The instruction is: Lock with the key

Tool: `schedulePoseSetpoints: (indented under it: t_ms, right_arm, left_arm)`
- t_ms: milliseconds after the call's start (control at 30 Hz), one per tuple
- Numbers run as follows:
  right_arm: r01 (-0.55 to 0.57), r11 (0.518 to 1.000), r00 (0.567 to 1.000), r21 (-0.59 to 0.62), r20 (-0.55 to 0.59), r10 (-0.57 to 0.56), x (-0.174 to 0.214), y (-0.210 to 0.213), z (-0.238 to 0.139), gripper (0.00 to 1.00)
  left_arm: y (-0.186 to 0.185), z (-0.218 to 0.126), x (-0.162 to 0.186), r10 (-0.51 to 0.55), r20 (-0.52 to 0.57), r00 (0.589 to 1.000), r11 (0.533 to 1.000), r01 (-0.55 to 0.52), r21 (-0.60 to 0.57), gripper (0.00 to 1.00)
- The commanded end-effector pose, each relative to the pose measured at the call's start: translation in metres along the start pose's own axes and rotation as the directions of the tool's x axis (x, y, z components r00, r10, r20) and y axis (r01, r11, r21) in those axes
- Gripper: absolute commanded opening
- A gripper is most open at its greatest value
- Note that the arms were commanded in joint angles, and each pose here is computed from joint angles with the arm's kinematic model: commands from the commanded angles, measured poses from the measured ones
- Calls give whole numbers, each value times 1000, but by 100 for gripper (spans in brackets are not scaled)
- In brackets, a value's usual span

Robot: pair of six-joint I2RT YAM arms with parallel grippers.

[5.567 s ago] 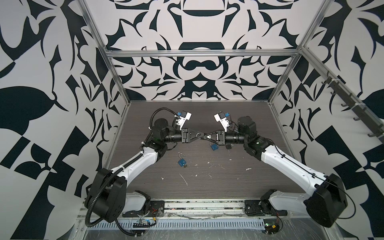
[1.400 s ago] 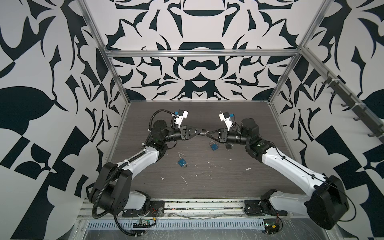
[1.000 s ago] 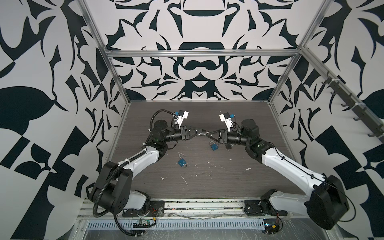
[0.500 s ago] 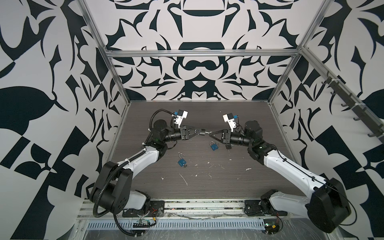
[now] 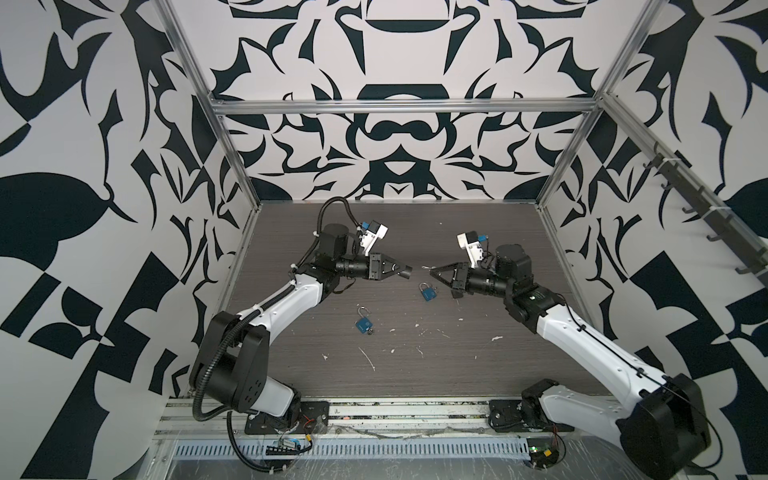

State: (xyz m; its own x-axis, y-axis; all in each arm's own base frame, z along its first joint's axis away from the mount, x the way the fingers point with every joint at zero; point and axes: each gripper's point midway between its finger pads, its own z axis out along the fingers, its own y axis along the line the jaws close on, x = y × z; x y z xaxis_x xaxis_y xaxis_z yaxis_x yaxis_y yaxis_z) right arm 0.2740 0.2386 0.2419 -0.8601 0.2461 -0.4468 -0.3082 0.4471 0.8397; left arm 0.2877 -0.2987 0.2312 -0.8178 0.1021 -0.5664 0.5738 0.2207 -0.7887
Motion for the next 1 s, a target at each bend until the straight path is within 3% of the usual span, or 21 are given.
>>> schedulePoseSetpoints:
  t_ms: [0,200,567,967]
  right_arm:
    - [28,997,999,78,30,-31,-5,-8,-5,0]
    - [40,993,999,115,29,-44,2,-20,-8,0]
    - [56,990,998,133,2,-57,12,-32,-6,0]
    - [68,987,998,143,-18,-66,24,-39,-10,0]
  left_arm:
    - [23,5,29,7,-124,992,995,-19,-101,0]
    - [50,12,49,2,-252,968,973,-60,-223,0]
    - [78,43,72,-17,-425,905,959,-106,-264,0]
    - [127,62,105,-63,-617,784,922,-191,-337,0]
